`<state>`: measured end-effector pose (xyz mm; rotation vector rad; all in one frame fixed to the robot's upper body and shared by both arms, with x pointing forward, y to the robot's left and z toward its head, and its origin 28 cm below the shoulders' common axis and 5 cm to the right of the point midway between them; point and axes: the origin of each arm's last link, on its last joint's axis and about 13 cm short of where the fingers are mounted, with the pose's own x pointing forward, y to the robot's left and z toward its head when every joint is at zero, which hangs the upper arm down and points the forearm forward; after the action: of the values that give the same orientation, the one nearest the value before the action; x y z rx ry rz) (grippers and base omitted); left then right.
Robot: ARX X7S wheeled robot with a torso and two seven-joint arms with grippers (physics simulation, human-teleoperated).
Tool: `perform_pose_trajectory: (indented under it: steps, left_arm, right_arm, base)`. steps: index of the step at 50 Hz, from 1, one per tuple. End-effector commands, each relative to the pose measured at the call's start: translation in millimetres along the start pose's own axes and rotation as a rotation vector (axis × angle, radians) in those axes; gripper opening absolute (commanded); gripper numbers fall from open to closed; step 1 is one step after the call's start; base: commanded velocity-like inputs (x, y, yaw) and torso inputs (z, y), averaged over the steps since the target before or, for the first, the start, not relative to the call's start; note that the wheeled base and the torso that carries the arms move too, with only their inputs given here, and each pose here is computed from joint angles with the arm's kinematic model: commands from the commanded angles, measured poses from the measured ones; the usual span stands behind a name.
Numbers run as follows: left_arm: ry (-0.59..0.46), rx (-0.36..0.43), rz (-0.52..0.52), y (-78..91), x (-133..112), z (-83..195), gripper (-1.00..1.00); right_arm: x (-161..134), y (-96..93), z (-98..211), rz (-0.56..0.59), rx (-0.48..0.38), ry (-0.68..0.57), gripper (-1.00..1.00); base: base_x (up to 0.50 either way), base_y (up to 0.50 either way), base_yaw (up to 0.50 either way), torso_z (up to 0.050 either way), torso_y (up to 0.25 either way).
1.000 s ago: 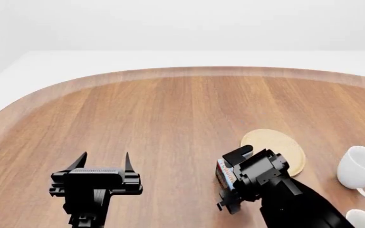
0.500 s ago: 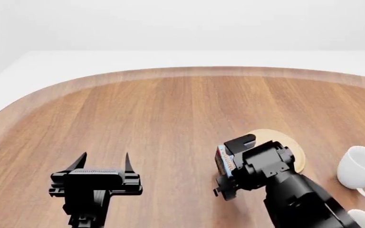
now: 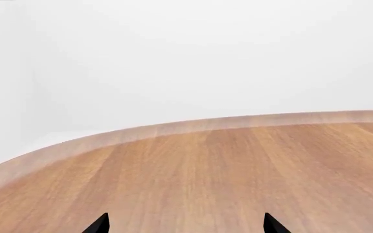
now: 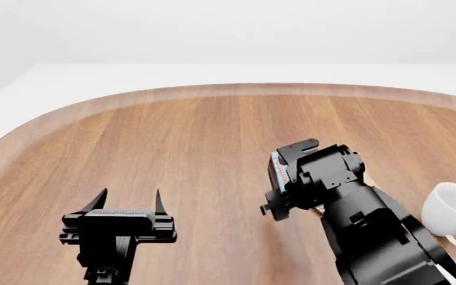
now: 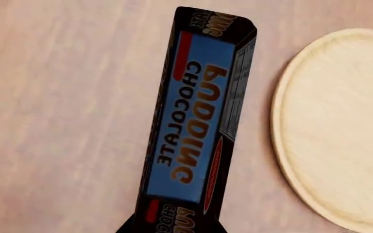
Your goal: Put the chocolate pudding to the left of the plate.
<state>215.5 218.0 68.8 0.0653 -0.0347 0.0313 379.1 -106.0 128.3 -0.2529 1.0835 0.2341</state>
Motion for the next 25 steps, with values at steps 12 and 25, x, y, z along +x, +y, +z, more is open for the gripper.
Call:
perform_pose_trajectory:
  steps: [12,25]
  left_arm:
    - [0.028,0.022,-0.054,10.7,34.5,42.8,1.00]
    - [0.054,0.009,-0.105,16.9,64.1,84.1,1.00]
  right_arm:
    - [-29.6,3.5,24.9,-0.072,0.015,-0.002,-1.00]
    - [-35.8,3.4,29.4,-0.094,0.041,-0.012,-1.00]
  base:
    - [0.00,0.00,0.00,0.000,0.000]
    - [0.00,0.00,0.00,0.000,0.000]
